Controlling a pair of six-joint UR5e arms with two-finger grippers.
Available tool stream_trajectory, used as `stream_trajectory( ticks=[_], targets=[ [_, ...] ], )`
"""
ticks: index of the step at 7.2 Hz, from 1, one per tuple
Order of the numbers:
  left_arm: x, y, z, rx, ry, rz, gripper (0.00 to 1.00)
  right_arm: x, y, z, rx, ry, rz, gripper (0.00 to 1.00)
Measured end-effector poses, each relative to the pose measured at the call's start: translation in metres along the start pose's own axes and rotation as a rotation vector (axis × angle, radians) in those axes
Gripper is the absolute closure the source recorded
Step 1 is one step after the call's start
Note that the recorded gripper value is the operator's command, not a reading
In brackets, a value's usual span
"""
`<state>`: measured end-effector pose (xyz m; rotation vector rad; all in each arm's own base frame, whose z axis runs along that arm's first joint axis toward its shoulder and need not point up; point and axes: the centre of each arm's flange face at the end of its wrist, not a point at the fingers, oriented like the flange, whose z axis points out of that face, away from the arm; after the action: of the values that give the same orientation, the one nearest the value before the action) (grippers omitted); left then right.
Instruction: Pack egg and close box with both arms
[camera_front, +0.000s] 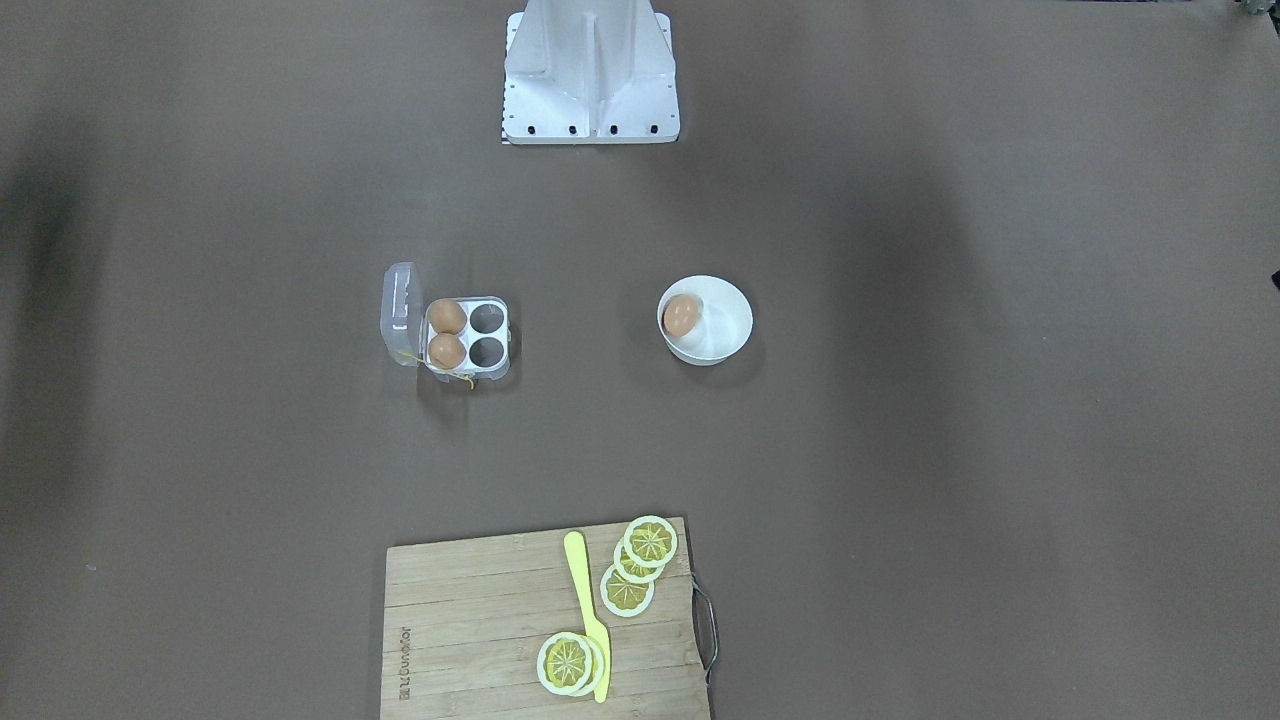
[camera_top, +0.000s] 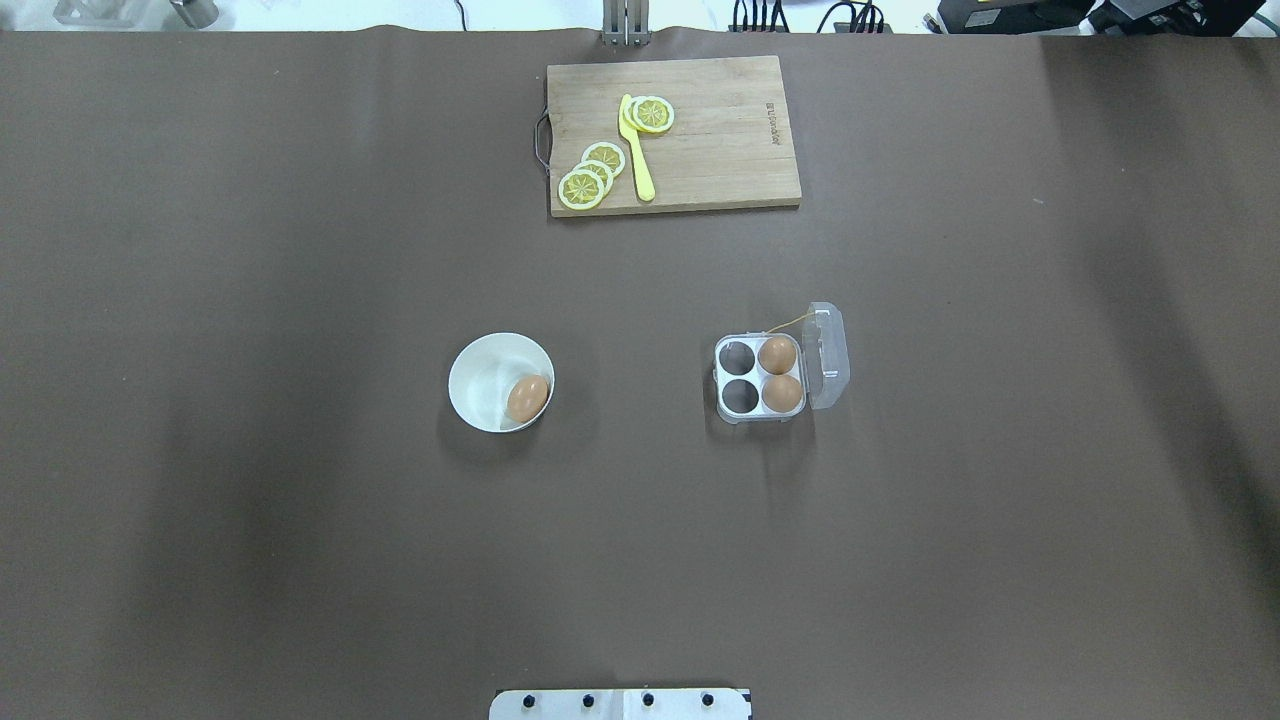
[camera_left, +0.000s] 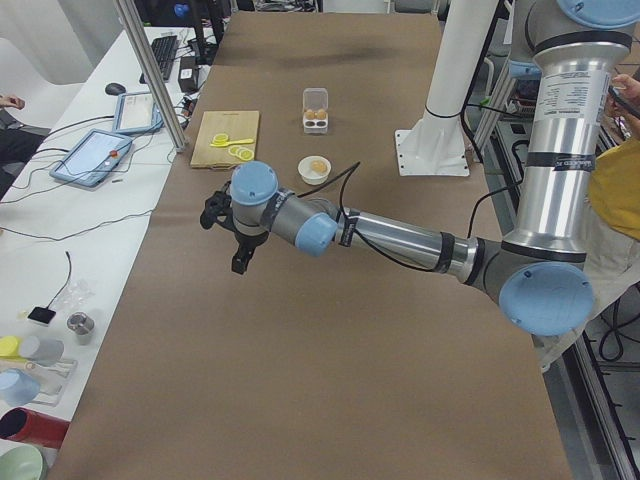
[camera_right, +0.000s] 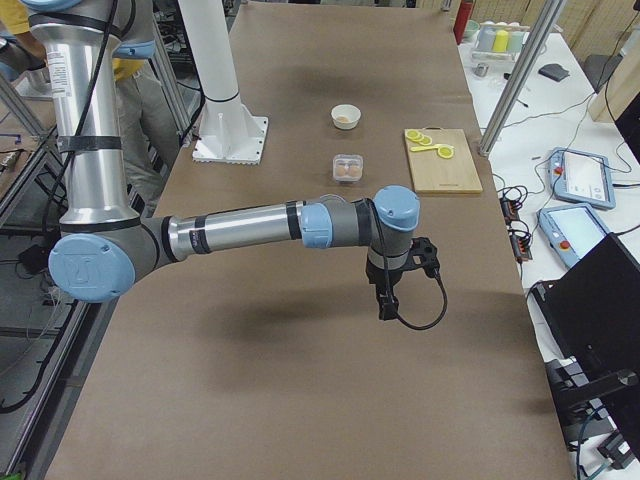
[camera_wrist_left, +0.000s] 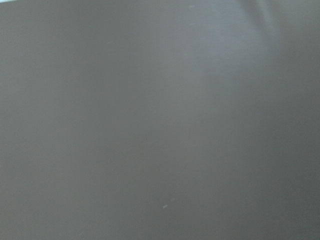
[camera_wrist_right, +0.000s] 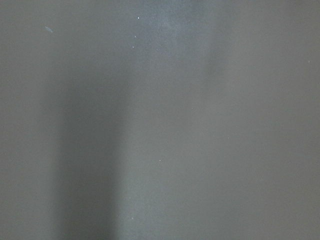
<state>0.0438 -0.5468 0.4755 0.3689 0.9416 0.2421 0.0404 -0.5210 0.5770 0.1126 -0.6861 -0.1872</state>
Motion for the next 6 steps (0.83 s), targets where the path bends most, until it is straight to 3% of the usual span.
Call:
stream_trajectory(
  ticks=[3,6],
  targets=[
    [0.145,-0.062,0.074,-0.067,0.11,0.167,0.03,0.0,0.001,0.0,0.0,-0.001,0.0,0.0],
    [0.287,-0.083,0.134,-0.096,0.163,0.26,0.06,0.0,0.004,0.001,-0.002,-0.006,0.001,0.0]
  ],
)
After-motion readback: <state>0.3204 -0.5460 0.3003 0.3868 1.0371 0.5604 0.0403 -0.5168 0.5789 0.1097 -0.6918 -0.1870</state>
